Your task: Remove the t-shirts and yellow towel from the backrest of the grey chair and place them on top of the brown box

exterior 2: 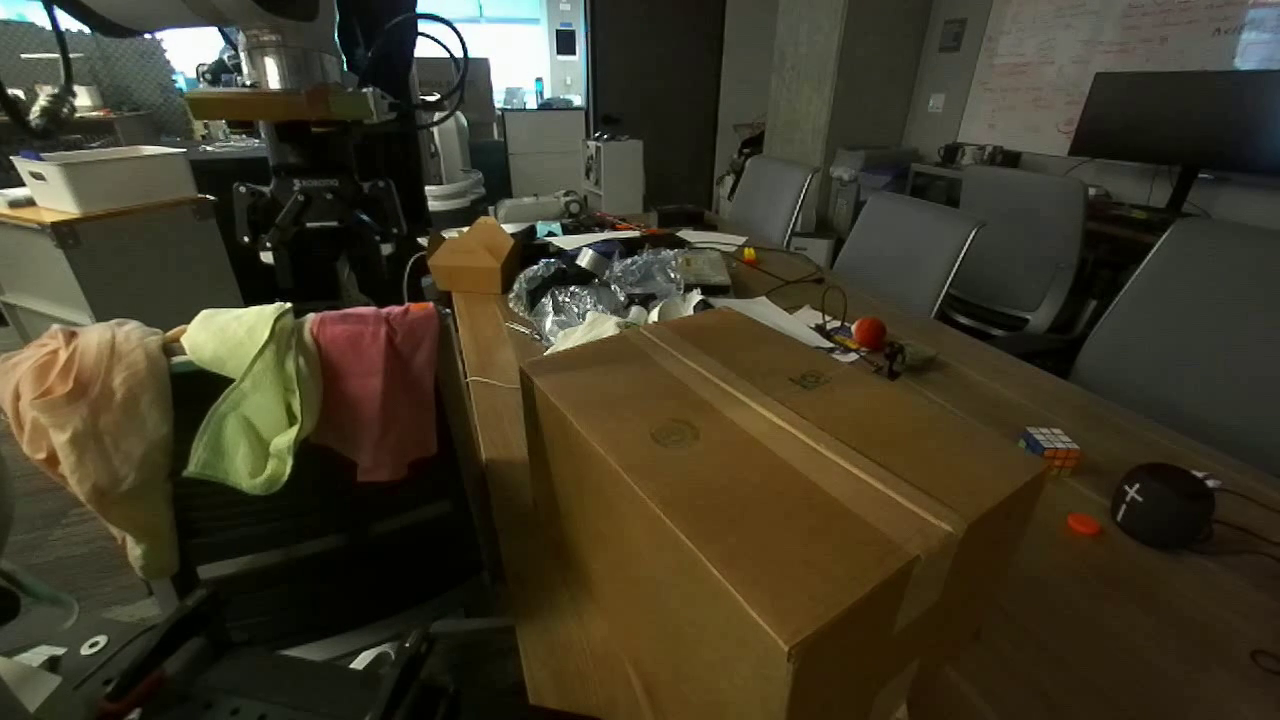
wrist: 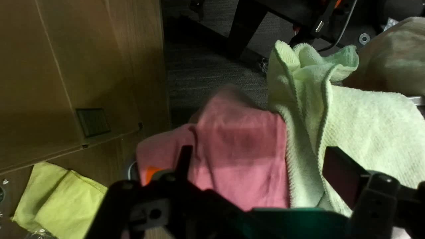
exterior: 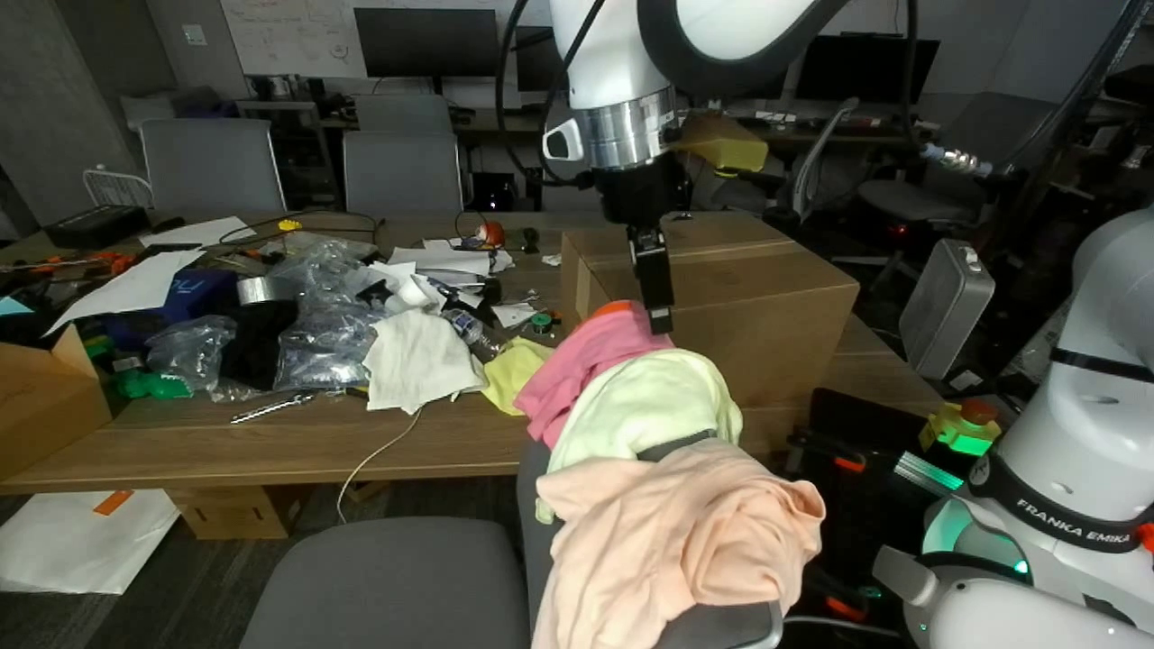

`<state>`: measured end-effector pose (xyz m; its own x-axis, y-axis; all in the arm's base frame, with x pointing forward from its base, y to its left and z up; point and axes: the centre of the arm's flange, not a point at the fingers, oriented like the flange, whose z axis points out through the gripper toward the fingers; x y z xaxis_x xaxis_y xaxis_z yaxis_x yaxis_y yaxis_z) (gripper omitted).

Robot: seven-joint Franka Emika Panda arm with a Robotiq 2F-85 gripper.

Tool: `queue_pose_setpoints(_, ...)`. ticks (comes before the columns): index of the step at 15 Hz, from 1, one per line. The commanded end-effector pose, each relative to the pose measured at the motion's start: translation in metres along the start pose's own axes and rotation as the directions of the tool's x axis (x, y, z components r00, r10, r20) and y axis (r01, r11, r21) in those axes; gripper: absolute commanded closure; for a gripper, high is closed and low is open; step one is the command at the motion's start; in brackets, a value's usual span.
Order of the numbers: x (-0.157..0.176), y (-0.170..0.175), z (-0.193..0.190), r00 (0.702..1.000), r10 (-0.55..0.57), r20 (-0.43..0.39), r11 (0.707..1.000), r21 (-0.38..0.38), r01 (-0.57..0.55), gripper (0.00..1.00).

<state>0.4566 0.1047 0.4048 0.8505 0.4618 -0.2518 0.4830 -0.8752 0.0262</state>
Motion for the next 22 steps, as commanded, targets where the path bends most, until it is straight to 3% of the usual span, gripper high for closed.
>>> queue_pose_setpoints(1, 0.024, -0.004, 0.005, 1.0, 0.01, -0.002, 1.0, -0.014, -0.01, 0.0)
queue_pose_setpoints(16, 0.047, 0.013, 0.038, 0.992, 0.093, 0.081, 0.995, 0.023, -0.095, 0.0)
queue_pose_setpoints(17, 0.047, 0.013, 0.037, 0.992, 0.094, 0.081, 0.995, 0.023, -0.096, 0.25)
queue_pose_setpoints(18, 0.048, 0.013, 0.037, 0.992, 0.098, 0.082, 0.995, 0.019, -0.1, 0.27)
queue_pose_setpoints(22, 0.049, 0.014, 0.034, 0.99, 0.113, 0.079, 0.994, -0.005, -0.113, 0.57)
